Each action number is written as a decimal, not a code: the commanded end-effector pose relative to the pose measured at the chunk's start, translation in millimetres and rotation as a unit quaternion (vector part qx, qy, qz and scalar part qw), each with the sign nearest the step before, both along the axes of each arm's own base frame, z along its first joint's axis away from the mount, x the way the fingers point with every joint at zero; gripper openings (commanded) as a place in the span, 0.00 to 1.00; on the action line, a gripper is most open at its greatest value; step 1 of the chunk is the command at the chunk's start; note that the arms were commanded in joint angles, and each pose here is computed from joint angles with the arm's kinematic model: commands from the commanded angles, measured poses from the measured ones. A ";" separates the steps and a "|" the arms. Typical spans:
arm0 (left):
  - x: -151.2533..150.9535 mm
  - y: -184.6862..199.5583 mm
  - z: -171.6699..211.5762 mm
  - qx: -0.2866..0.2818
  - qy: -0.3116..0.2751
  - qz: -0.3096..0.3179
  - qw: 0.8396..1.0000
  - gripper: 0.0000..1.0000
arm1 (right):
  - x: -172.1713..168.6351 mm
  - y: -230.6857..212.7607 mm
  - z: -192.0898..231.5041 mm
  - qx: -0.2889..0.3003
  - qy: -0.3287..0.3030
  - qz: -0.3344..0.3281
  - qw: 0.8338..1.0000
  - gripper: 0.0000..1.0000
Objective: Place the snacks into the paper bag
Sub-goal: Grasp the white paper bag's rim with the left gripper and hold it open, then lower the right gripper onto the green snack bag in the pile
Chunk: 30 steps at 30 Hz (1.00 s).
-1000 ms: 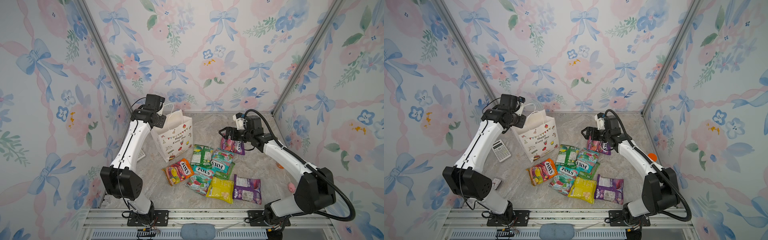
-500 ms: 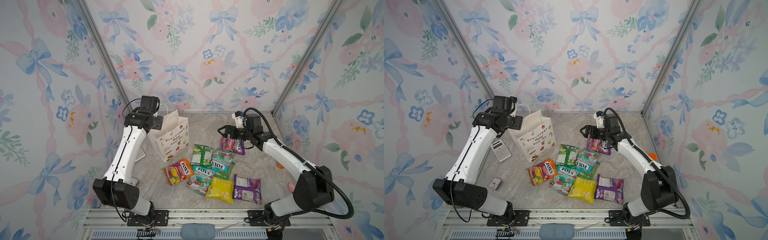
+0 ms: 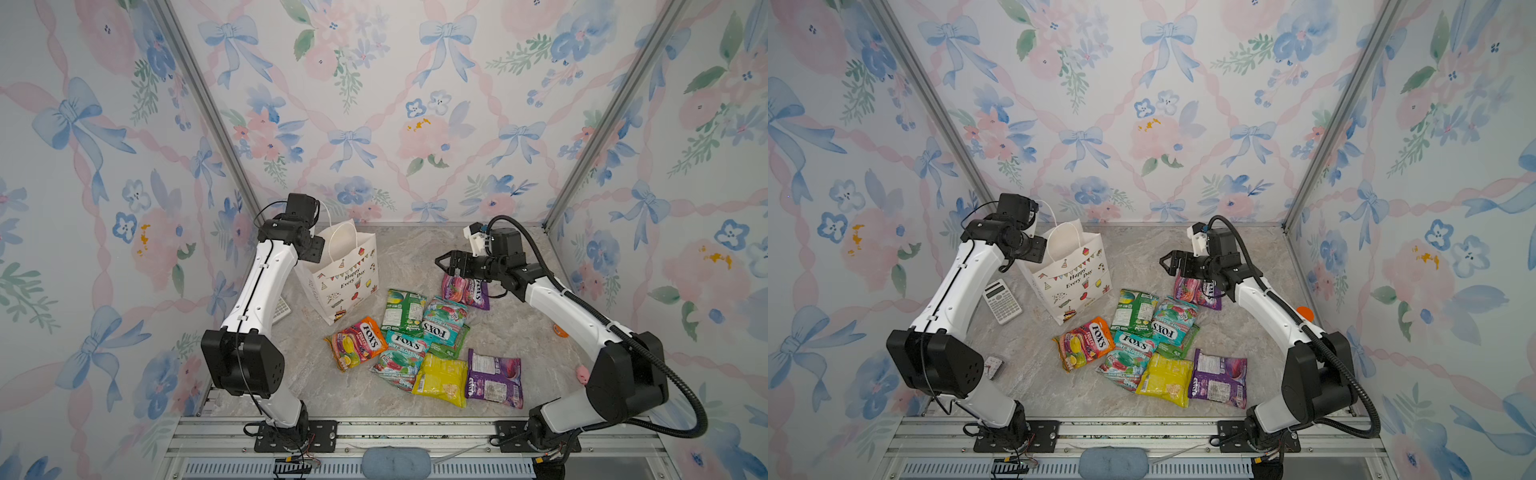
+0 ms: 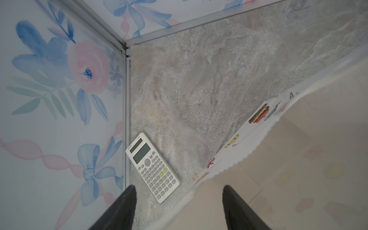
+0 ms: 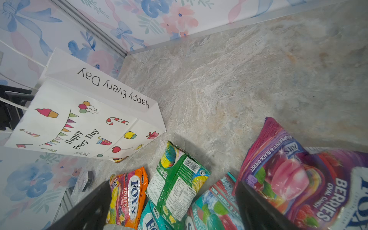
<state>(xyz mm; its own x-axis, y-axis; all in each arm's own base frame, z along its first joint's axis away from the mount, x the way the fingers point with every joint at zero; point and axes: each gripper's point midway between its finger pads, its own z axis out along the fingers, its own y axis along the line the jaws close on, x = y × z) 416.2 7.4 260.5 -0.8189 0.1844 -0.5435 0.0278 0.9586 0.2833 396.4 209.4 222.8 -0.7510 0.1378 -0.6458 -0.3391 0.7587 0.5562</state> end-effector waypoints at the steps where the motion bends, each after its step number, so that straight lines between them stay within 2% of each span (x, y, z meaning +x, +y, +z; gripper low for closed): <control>1: 0.2 -9.6 0.5 -0.027 0.008 -0.018 0.999 0.65 | -1.4 0.7 6.8 0.003 -0.004 0.001 1.000 0.99; 10: -3.9 -15.5 8.6 -0.055 -0.004 -0.025 0.998 0.43 | 2.4 2.7 2.3 -0.001 0.006 0.001 1.000 0.97; 15: -5.5 -15.7 18.3 -0.072 -0.017 -0.022 0.997 0.22 | 2.3 13.6 -7.0 -0.011 0.021 0.010 1.000 0.94; 20: -9.1 -13.7 31.4 -0.085 -0.036 -0.013 0.996 0.13 | -3.5 35.3 -17.5 -0.024 0.033 0.037 0.998 0.90; 26: -17.1 -26.7 46.8 -0.126 -0.056 -0.028 0.990 0.14 | -14.0 61.4 -29.5 -0.029 0.050 0.065 0.996 0.86; 28: -18.0 -29.3 48.4 -0.134 -0.058 -0.030 0.989 0.21 | -17.7 68.0 -36.3 -0.029 0.059 0.071 0.995 0.85; 30: -16.6 -28.5 46.3 -0.135 -0.056 -0.026 0.989 0.34 | -22.2 74.6 -49.2 -0.033 0.076 0.077 0.994 0.85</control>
<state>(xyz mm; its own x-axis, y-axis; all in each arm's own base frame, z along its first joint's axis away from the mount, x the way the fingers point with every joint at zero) 402.2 -17.0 296.9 -0.7551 0.0912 -0.6493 0.0640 0.9958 0.0654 377.8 275.5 182.9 -0.8273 -0.0101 -0.5617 -0.3863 0.7363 0.5556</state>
